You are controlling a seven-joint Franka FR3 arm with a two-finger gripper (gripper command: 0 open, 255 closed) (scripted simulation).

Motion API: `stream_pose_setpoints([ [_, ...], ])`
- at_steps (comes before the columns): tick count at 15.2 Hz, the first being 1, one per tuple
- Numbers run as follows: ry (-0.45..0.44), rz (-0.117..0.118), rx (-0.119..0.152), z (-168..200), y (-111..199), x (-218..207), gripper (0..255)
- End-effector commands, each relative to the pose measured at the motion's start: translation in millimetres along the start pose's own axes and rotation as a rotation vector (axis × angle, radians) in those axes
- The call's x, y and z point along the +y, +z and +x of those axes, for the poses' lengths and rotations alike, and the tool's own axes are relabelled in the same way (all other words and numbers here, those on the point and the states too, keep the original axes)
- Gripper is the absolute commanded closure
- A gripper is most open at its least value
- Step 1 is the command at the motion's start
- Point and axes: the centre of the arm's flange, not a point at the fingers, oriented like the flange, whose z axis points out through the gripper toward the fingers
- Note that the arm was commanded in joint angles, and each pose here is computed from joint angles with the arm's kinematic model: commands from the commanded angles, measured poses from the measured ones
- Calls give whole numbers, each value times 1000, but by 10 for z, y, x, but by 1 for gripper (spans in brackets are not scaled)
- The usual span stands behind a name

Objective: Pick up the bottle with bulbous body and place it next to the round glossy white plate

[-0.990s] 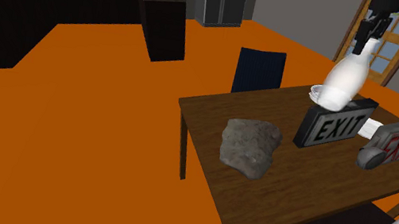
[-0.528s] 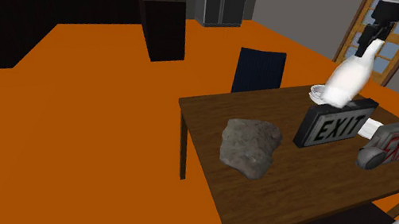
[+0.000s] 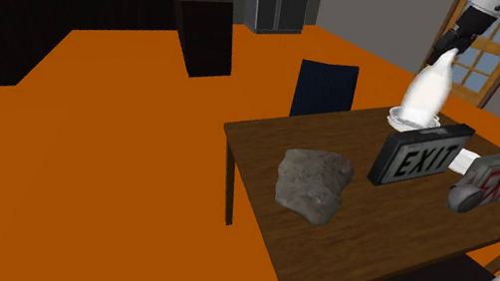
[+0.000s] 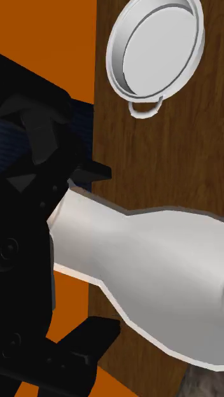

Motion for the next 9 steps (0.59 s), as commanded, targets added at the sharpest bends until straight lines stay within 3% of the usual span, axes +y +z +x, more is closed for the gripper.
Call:
stream_pose_setpoints([
  [1,-44,-131,-273,-204,347,493,255],
  [6,-44,-131,-273,-150,586,1105,255],
  [9,-44,-131,-273,-187,739,1125,255],
])
